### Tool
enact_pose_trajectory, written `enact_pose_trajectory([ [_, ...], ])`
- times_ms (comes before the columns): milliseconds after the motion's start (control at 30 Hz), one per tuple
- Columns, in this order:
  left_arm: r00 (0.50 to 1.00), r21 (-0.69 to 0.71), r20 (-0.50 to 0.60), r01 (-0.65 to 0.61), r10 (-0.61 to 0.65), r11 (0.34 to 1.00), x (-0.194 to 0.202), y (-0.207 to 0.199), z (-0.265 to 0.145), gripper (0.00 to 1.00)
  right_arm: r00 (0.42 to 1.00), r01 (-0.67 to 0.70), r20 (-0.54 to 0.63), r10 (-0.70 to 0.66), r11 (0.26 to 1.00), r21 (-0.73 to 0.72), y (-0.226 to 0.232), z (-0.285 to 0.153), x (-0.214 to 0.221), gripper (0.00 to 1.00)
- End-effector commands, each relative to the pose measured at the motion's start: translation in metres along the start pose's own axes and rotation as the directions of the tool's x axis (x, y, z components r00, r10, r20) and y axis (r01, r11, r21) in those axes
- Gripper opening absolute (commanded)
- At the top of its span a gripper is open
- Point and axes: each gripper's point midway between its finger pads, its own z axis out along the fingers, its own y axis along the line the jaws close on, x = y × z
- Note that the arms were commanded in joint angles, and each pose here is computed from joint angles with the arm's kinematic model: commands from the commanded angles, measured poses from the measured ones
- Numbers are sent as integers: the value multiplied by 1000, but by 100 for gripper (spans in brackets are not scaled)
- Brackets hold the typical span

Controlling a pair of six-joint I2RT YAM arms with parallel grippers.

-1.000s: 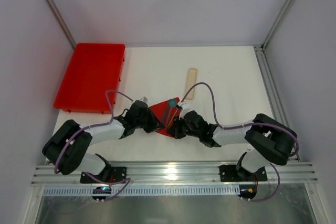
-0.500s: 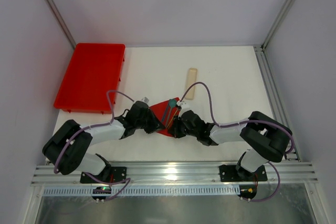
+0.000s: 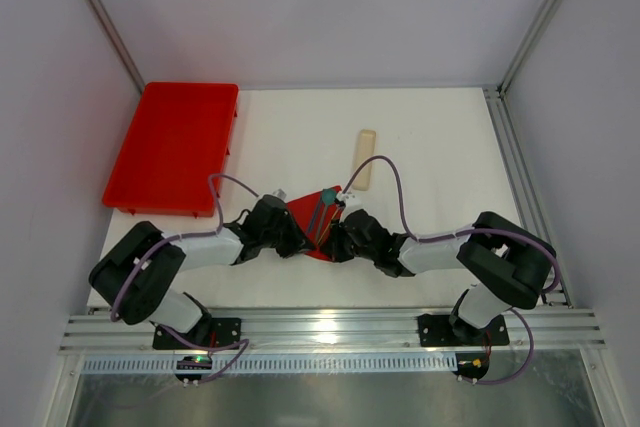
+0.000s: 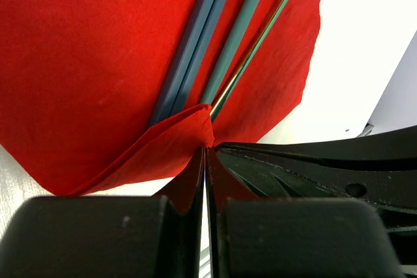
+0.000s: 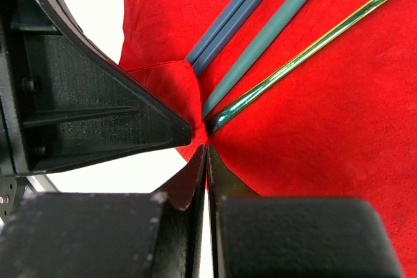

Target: Place the utensils on the paper napkin and roll it up

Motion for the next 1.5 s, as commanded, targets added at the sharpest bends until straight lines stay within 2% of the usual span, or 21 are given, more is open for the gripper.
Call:
enact_pose_trajectory([
  [0, 1000, 47, 16, -21, 21, 999, -5, -13, 3, 0, 998, 1, 63, 0, 1000, -8, 9, 4, -19, 4],
  [267, 1000, 39, 5, -20, 20, 999, -3, -10, 8, 0, 994, -8, 110, 8, 1000, 1, 11, -9, -32, 4],
  [367, 1000, 42, -2, -22, 22, 999, -2, -10, 8, 0, 991, -43, 134, 32, 996, 79, 1, -23, -41, 4],
  [400, 1000, 42, -2, -22, 22, 999, -2, -10, 8, 0, 990, -68, 137, 41, 978, 198, -19, -34, -41, 4],
  [467, 1000, 37, -2, -21, 21, 999, -2, -9, 8, 0, 983, -119, 167, 70, 946, 302, -33, -46, -54, 5],
  [500, 1000, 40, -3, -24, 24, 999, -2, -10, 8, 0, 986, -135, 148, 83, 911, 390, -50, -59, -48, 9],
  [633, 1000, 38, -4, -27, 27, 999, -3, -11, 7, 0, 974, -215, 166, 154, 858, 466, -82, -78, -50, 21],
  [700, 1000, 35, -4, -26, 27, 999, -2, -9, 7, 0, 967, -246, 172, 187, 856, 454, -92, -80, -49, 31],
  [800, 1000, 36, -8, -26, 26, 999, -1, -9, 8, 0, 955, -293, 156, 250, 866, 405, -102, -81, -37, 42],
  [900, 1000, 28, -13, -23, 23, 999, 0, -6, 9, 0, 952, -307, 146, 271, 854, 420, -109, -85, -28, 52],
  [1067, 1000, 29, -16, -24, 25, 999, 0, -7, 10, 0, 949, -312, 96, 299, 857, 410, -110, -81, -11, 54],
  [1300, 1000, 31, -13, -23, 23, 999, 0, -7, 10, 0, 946, -308, -20, 324, 914, 264, -85, -58, 5, 54],
  [1467, 1000, 34, -10, -20, 20, 999, -1, -8, 8, 0, 941, -316, -54, 334, 925, 213, -75, -46, 5, 53],
])
